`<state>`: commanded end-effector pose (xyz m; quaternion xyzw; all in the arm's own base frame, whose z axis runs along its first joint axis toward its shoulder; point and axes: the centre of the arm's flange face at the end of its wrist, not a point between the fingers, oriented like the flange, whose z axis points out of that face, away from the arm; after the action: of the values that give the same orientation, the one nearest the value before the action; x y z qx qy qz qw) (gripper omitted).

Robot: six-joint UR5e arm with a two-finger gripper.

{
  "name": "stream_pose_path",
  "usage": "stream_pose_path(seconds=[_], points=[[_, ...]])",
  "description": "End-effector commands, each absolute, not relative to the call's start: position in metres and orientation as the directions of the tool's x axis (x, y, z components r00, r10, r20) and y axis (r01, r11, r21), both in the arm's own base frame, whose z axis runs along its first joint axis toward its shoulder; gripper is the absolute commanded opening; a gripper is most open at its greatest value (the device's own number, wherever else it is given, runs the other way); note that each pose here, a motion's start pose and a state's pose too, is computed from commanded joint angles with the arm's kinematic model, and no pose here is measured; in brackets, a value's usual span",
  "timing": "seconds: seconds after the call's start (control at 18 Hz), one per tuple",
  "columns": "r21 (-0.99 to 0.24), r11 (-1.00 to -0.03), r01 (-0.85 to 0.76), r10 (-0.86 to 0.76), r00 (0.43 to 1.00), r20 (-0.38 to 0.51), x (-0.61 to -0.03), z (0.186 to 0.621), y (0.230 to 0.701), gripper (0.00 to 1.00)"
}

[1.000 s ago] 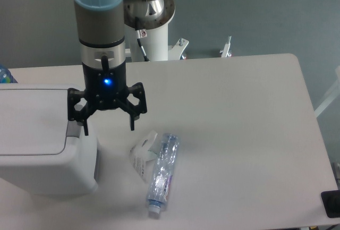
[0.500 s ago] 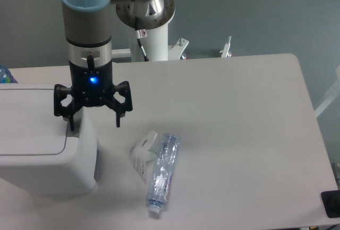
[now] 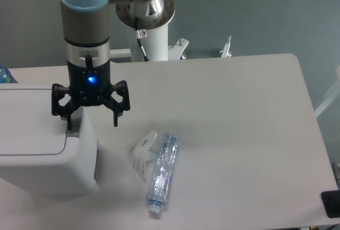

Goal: Open the trash can
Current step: 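Lower the gripper onto the lid's raised edge beside the hinge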

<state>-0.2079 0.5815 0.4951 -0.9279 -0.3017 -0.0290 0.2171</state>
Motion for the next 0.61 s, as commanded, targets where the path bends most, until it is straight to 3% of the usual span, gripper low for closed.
stream_pose_path(seconds=[0.33, 0.61], points=[[-0.382, -0.719, 0.58, 0.549, 0.812, 0.198, -0.211, 0.494, 0.581, 1.0], [-0.356, -0.648, 0.674, 0.614, 0.738, 0.28, -0.221, 0.495, 0.579, 1.0]])
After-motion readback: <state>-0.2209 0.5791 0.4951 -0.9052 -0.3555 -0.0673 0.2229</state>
